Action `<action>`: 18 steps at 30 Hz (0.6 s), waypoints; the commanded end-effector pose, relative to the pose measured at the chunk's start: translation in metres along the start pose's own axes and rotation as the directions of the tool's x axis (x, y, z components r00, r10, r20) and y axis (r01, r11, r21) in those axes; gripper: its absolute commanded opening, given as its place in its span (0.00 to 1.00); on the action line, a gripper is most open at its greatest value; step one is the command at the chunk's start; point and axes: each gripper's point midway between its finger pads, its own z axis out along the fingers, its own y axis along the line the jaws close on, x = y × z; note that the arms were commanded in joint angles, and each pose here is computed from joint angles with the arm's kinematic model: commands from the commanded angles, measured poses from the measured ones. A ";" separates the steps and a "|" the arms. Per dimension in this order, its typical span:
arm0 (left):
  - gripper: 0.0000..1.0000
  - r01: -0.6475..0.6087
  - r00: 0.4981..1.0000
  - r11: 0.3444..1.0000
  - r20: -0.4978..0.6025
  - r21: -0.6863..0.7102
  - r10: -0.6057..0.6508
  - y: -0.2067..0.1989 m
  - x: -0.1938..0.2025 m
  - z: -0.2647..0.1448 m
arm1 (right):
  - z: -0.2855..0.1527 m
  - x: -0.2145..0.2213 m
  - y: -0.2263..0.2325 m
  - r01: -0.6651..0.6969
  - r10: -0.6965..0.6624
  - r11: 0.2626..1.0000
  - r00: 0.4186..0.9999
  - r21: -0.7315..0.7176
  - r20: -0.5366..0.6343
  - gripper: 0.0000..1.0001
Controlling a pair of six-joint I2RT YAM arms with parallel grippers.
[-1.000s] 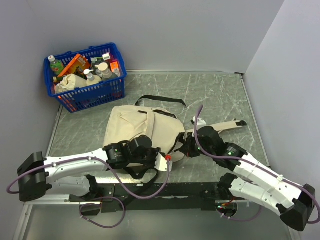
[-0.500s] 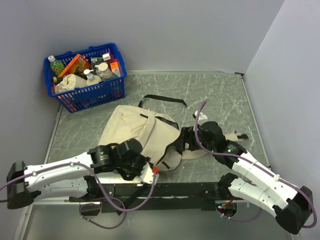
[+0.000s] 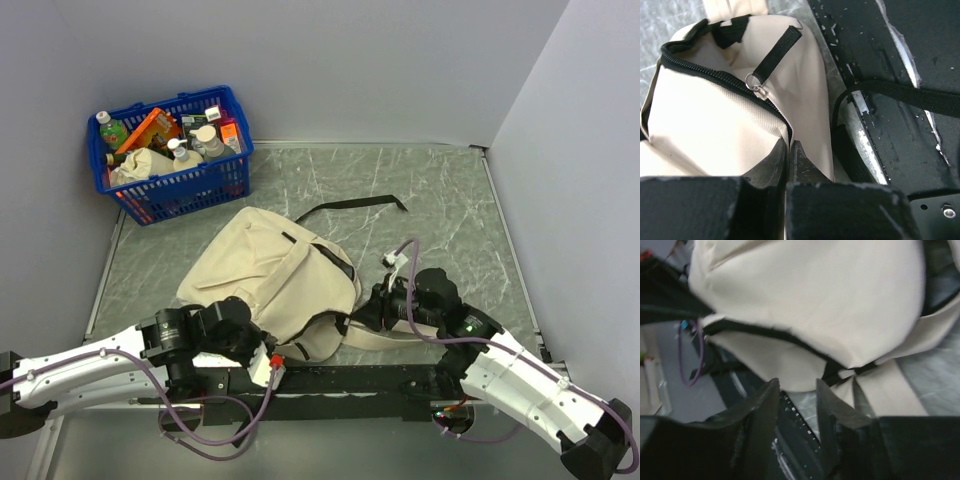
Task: Pack the student bag
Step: Adjust the student bag at the center of the board.
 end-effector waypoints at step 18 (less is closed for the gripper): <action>0.01 0.121 0.988 0.980 -0.080 -0.156 -0.134 0.033 0.025 -0.026 | 0.082 0.029 0.052 0.262 -0.318 0.916 0.936 -0.305 -0.153 0.84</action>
